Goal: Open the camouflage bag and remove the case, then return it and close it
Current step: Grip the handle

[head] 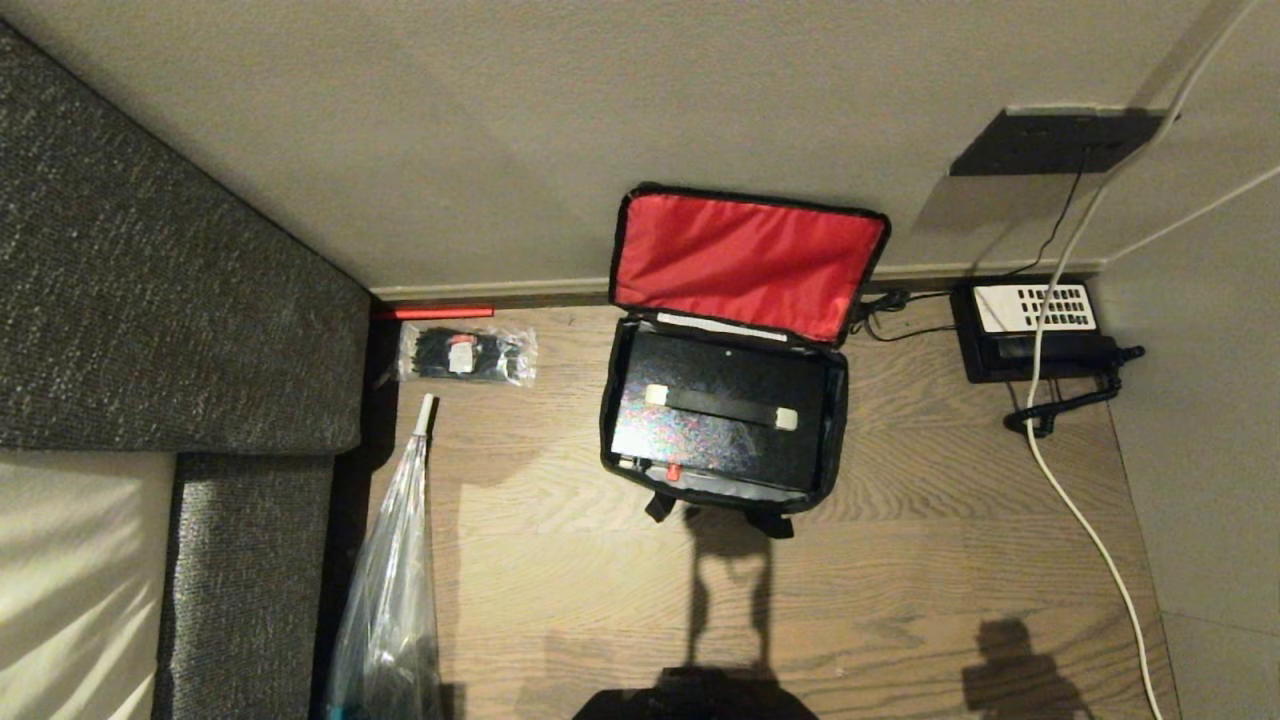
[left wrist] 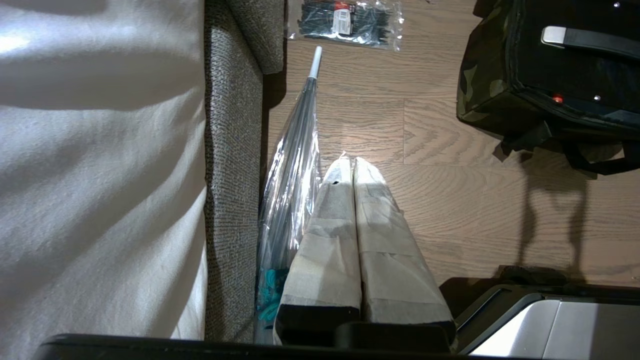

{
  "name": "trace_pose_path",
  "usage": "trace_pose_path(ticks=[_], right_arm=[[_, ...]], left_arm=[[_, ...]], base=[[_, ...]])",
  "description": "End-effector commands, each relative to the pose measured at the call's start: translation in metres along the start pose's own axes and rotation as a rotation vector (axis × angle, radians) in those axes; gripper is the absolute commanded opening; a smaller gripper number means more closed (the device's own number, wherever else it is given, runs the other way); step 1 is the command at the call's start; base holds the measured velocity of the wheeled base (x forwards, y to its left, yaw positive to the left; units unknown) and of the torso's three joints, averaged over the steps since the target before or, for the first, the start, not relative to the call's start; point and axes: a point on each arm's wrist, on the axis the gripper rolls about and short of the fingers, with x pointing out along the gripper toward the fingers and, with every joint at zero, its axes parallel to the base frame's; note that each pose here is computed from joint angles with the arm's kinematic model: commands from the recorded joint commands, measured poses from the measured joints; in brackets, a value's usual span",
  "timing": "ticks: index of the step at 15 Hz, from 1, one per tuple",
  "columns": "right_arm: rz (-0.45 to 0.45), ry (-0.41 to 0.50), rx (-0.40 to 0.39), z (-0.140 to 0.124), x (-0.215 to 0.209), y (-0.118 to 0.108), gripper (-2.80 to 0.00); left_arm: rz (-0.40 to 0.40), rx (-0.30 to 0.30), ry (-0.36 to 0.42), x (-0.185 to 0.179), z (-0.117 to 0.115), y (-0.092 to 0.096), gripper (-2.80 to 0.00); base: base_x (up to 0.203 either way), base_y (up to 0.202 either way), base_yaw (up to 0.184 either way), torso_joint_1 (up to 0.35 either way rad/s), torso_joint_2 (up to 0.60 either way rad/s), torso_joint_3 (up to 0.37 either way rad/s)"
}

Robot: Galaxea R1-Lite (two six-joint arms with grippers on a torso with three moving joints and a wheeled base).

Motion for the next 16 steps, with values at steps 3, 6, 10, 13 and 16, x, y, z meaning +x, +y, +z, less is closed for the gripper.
trace_pose_path(ticks=[3,6,10,13,16], right_arm=[[-0.004,-0.067,0.032,-0.0089,-0.0085,0.0014,-2.8],[-0.003,-0.064,0.06,-0.009,-0.0084,0.0013,-2.8],[-0.005,-0.064,0.067,-0.009,-0.0084,0.0013,-2.8],[-0.004,-0.064,0.068,-0.009,-0.0084,0.0013,-2.8],[-0.004,-0.064,0.068,-0.009,-0.0084,0.0013,-2.8]], left_arm=[[0.001,-0.001,0.002,0.0001,-0.0009,0.0,-2.8],[0.001,0.0,0.003,0.0002,-0.0009,0.0,-2.8],[0.001,-0.001,0.003,0.0002,-0.0009,0.0,-2.8],[0.001,0.0,0.003,0.0002,-0.0009,0.0,-2.8],[0.001,0.0,0.002,0.0002,-0.0009,0.0,-2.8]], base=[[0.0,0.0,0.0,0.0,0.0,0.0],[0.0,0.0,0.0,0.0,0.0,0.0],[0.0,0.0,0.0,0.0,0.0,0.0],[0.0,0.0,0.0,0.0,0.0,0.0],[0.0,0.0,0.0,0.0,0.0,0.0]])
